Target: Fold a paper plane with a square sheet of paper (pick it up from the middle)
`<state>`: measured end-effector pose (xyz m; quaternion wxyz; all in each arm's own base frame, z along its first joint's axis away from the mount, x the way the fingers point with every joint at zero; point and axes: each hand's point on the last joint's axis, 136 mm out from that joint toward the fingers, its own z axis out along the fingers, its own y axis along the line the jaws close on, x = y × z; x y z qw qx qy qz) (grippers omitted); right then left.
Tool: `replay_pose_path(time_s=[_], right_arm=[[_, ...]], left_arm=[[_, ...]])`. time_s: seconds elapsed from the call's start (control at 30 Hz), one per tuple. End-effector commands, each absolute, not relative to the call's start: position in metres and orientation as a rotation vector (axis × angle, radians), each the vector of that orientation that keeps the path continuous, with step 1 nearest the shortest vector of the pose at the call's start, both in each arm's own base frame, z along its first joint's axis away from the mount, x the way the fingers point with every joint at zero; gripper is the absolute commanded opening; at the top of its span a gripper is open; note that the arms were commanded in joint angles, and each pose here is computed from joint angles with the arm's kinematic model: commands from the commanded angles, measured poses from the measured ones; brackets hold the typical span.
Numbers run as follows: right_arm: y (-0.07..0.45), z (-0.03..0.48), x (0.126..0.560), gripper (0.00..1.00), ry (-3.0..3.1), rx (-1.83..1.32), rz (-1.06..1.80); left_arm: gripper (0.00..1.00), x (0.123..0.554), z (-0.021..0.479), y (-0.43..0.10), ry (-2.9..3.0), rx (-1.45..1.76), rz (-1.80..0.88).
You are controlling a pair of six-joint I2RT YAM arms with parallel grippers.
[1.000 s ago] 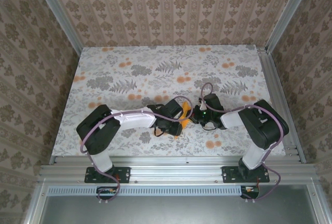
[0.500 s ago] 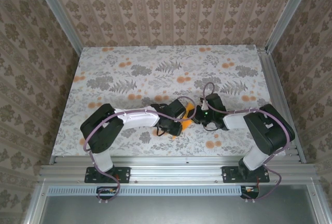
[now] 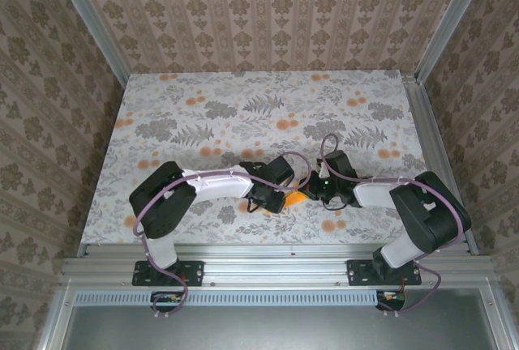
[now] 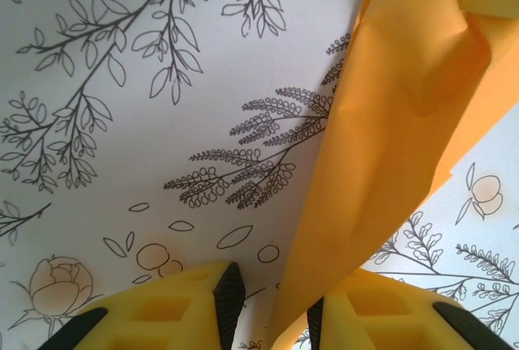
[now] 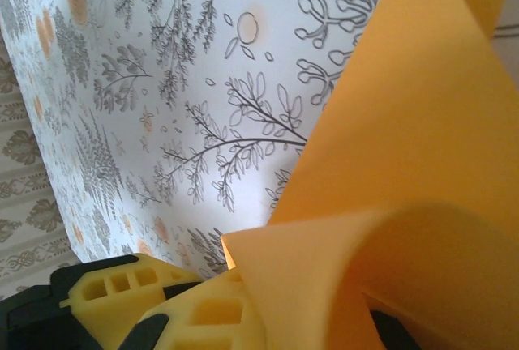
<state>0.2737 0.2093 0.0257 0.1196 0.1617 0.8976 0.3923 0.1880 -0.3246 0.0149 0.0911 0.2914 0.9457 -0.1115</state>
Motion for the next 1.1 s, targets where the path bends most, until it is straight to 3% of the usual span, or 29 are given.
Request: replay_pose_path(time_s=[0.0, 0.27, 1.07], right_arm=[[0.200, 0.013, 0.264, 0.00, 2.670, 0.473, 1.076], [0.195, 0.007, 0.260, 0.00, 2.686, 0.471, 1.032], [0.197, 0.008, 0.262, 0.00, 2.680, 0.463, 1.043]], left_arm=[[0.32, 0.181, -0.014, -0.304, 2.866, 0.920, -0.202], [0.35, 0.186, 0.012, -0.309, 2.821, 0.847, -0.247], [0.49, 0.192, 0.029, -0.349, 2.707, 0.935, -0.451]])
